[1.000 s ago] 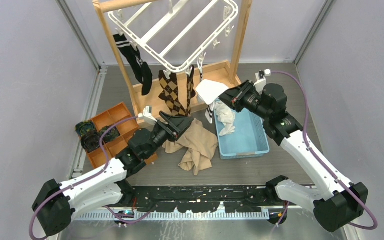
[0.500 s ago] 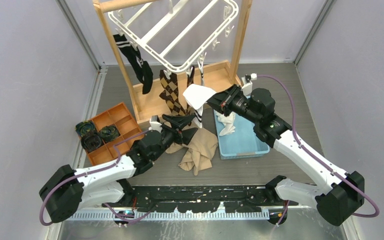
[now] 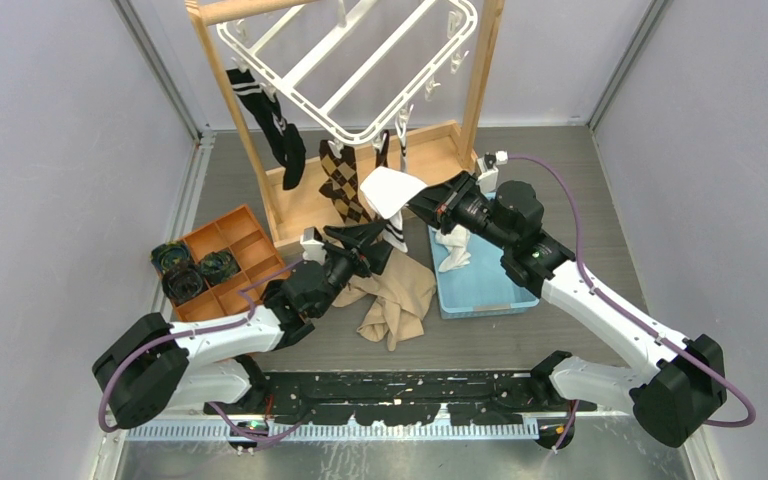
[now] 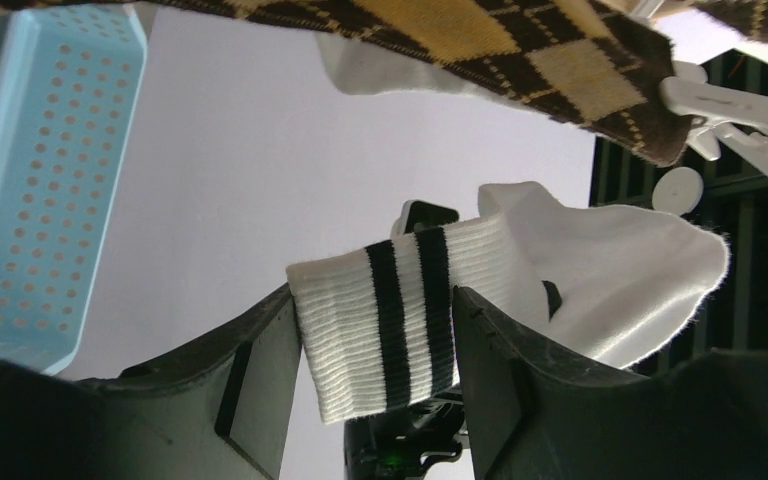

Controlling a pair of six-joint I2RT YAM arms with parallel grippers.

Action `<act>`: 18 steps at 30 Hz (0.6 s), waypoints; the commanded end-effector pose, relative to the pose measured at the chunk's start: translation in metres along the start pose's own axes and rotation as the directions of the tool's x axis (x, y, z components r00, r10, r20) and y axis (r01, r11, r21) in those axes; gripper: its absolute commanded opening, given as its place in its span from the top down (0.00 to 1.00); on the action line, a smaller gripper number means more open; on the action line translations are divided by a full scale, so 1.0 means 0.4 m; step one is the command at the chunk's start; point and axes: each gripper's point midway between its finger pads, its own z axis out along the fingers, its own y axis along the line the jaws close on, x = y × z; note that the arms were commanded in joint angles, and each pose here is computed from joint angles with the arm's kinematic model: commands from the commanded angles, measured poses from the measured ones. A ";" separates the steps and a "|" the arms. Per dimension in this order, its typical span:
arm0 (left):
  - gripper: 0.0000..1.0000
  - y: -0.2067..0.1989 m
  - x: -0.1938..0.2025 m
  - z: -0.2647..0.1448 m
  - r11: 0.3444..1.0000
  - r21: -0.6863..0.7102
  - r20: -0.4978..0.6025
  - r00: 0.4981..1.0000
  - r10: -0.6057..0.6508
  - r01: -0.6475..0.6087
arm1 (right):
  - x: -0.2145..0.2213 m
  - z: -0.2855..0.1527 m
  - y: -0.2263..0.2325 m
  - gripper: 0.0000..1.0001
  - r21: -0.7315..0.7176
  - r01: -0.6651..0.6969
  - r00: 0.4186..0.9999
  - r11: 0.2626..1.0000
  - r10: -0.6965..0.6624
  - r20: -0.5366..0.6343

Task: Clip the socks to the hanger
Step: Pick up the sock from the bin.

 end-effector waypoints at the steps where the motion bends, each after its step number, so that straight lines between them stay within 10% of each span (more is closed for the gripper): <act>1: 0.44 -0.104 0.007 -0.002 0.987 0.151 0.010 0.998 -0.055 0.053 | -0.009 -0.007 0.061 0.99 -0.087 0.006 1.000 0.996 -0.003 0.030; 18: 0.82 -0.138 -0.010 -0.035 0.976 0.214 0.052 0.998 0.033 -0.044 | -0.015 -0.026 0.014 0.99 -0.001 0.070 0.996 0.998 -0.070 0.058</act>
